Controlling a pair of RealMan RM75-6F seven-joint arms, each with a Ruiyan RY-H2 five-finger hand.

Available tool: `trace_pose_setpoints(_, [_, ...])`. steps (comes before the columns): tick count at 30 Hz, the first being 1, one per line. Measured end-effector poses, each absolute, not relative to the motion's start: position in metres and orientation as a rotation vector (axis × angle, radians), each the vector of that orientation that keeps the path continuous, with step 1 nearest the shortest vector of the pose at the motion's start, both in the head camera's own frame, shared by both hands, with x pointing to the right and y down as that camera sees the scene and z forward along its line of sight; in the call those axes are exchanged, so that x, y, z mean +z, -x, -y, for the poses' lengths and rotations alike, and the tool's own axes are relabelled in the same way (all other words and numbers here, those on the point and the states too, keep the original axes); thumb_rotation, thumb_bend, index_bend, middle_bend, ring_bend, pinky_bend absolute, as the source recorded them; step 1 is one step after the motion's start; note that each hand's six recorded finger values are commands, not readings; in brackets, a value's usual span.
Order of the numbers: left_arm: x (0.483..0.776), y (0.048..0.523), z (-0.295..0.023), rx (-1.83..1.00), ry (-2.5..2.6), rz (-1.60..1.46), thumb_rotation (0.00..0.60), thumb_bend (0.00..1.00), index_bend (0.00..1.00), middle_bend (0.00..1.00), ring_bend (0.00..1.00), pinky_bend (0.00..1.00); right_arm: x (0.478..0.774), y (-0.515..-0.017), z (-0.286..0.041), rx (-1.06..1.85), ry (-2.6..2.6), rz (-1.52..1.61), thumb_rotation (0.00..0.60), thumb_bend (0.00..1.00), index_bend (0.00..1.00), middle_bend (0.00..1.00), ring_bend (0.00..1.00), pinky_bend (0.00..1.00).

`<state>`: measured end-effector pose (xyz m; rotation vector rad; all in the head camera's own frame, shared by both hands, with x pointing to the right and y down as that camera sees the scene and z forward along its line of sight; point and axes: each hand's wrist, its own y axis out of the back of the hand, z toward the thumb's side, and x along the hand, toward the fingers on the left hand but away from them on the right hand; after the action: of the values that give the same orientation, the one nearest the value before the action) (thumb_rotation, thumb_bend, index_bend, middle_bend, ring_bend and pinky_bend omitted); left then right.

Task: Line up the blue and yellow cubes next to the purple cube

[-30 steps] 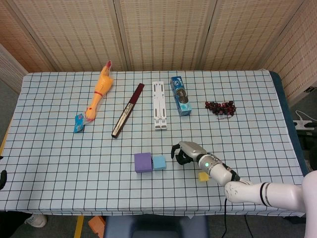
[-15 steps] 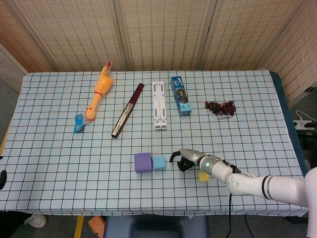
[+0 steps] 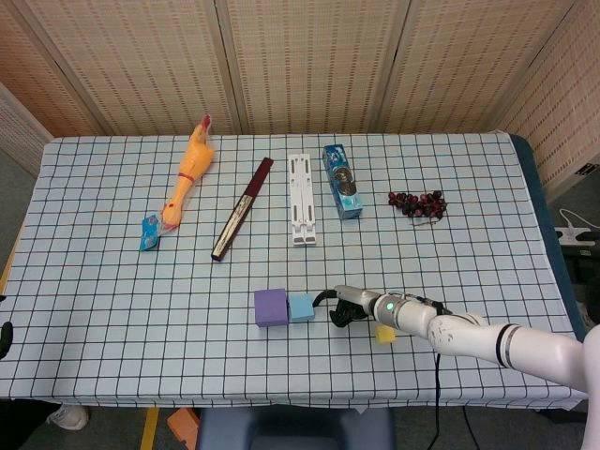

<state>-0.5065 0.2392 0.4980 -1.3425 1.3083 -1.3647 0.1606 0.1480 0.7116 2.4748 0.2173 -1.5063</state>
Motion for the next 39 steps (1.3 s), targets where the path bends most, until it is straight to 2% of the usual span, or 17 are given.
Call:
trace_pose_setpoints(33, [0.498,0.506,-0.239,-1.361,1.351,-1.307,0.6,0.41,0.36,0.37,0.3,0.41,0.719,-0.153,-0.152,-1.418,-2.499,-0.251,0.6,0.68,0.2,0.91,1.0,1.0])
trace_pose_setpoints(35, [0.498,0.506,-0.24,-1.362,1.35,-1.306,0.6,0.42,0.36,0.37,0.3,0.41,0.719,-0.156,-0.15,-1.432,-2.515,-0.263,0.6,0.62,0.21,0.91,1.0,1.0])
trace_pose_setpoints(39, [0.499,0.506,-0.239,-1.365,1.352,-1.305,0.6,0.42,0.36,0.38,0.3,0.41,0.717,-0.164,-0.141,-1.468,-2.576,-0.328,0.6,0.34,0.24,0.91,1.0,1.0])
